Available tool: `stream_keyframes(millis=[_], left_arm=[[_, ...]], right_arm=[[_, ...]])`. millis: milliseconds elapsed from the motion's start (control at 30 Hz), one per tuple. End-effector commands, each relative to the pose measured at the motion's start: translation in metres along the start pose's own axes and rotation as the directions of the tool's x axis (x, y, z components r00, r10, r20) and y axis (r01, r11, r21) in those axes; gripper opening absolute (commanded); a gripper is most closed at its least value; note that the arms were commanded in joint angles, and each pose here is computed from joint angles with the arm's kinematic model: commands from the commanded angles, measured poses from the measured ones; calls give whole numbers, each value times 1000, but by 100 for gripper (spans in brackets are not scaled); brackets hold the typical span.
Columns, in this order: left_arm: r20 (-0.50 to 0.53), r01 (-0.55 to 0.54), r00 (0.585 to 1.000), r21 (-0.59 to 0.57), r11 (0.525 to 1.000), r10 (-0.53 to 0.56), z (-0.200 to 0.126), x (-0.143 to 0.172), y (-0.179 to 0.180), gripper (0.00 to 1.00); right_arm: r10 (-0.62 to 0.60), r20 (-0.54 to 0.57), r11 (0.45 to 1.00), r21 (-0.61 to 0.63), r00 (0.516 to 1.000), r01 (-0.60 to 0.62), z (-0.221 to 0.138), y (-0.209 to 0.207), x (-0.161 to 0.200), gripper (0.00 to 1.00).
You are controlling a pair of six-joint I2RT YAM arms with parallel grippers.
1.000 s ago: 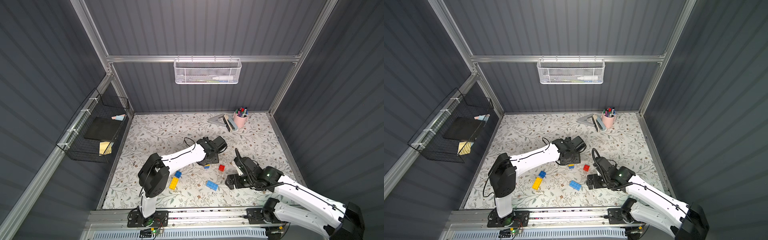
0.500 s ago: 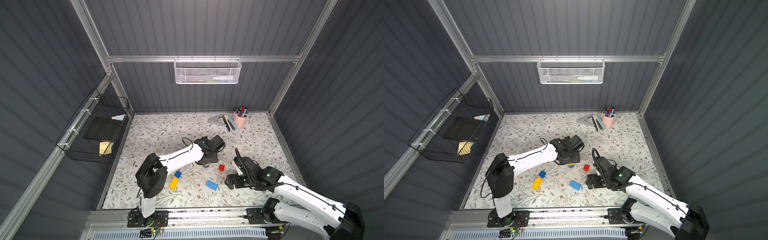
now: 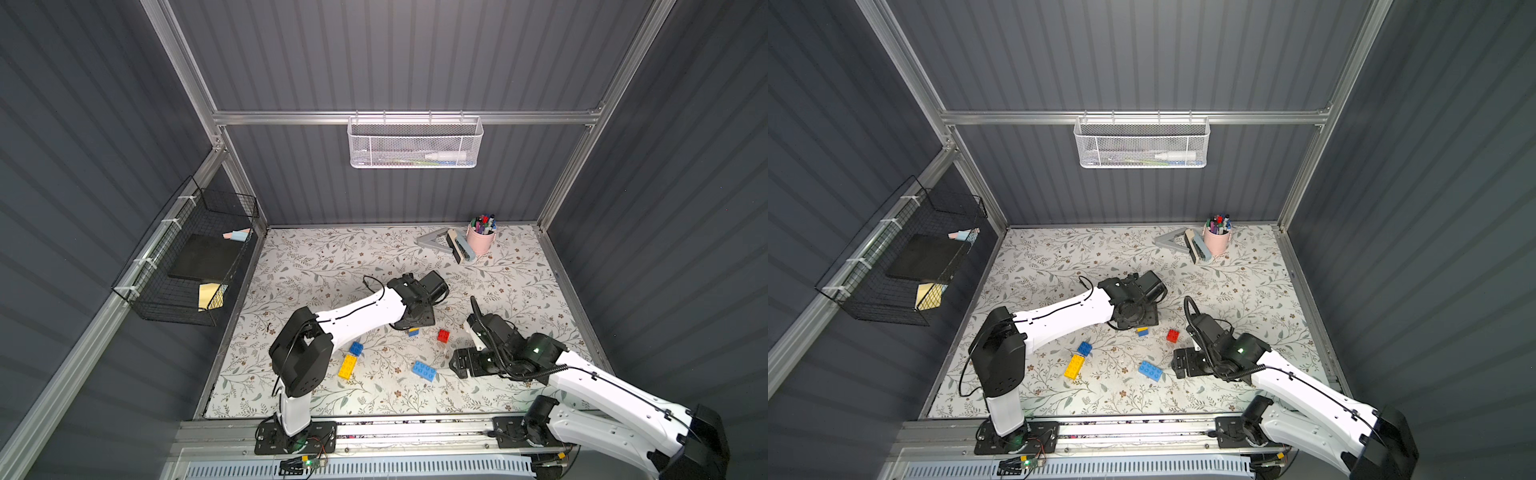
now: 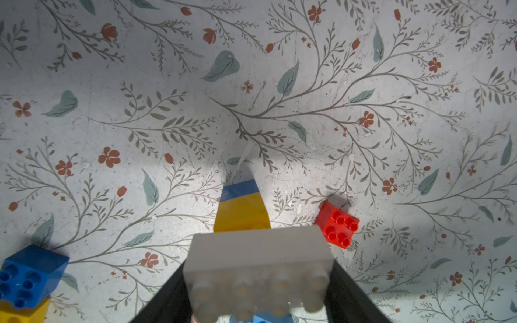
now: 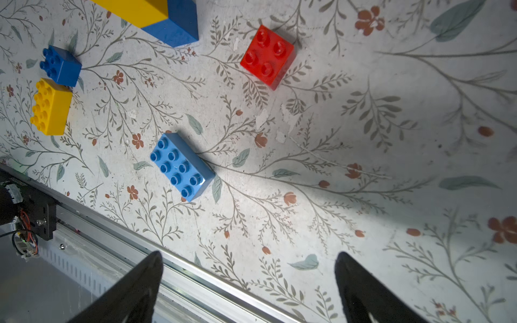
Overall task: Assemble a spoon with lego
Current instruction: Assemble the lego brick with the lego brick.
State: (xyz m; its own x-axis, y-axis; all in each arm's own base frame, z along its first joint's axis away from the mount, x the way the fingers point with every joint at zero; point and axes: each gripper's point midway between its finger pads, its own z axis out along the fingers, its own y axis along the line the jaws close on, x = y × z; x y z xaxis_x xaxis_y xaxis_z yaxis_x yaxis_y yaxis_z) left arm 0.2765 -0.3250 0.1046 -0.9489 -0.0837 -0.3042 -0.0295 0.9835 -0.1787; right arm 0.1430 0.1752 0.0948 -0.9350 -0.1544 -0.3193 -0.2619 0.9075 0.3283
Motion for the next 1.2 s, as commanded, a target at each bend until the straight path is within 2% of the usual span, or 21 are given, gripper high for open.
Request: stream_keyframes(millis=[0,200,333,433,533,600,667,967,1033,1100,1167], left_arm=[[-84,-13,996,-136,991,1,23,21,36,65],[-89,-8,996,-127,992,-4,23,19,35,65],[-91,-9,996,-125,992,-2,23,20,37,65],[-101,-11,995,-114,993,-1,24,22,37,65],[-98,-11,995,-110,994,0,22,22,38,65],[-96,-11,995,-112,994,0,20,22,39,65],[-93,-6,996,-109,994,-4,17,21,39,65],[-88,25,996,-94,995,-33,16,21,37,65],[-90,25,995,-96,995,-34,16,21,37,65],[-89,24,995,-99,995,-33,16,21,38,65],[-90,23,995,-99,995,-32,17,22,38,64]], right_arm=[[-13,-17,1000,-3,1000,13,2,-1,5,95],[-16,-7,1000,-10,1000,16,8,1,2,96],[12,39,1000,5,999,-13,12,6,-19,94],[39,60,996,-76,997,-35,13,27,-43,89],[115,39,989,-95,993,-111,19,28,-62,80],[174,3,980,-103,985,-172,28,23,-69,70],[190,-9,975,-119,982,-190,34,23,-73,63],[172,0,981,-94,985,-171,39,15,-80,63],[194,-2,976,-96,981,-193,41,11,-86,50],[226,2,966,-129,974,-224,43,10,-97,28],[246,-28,949,-196,969,-246,48,18,-106,16]])
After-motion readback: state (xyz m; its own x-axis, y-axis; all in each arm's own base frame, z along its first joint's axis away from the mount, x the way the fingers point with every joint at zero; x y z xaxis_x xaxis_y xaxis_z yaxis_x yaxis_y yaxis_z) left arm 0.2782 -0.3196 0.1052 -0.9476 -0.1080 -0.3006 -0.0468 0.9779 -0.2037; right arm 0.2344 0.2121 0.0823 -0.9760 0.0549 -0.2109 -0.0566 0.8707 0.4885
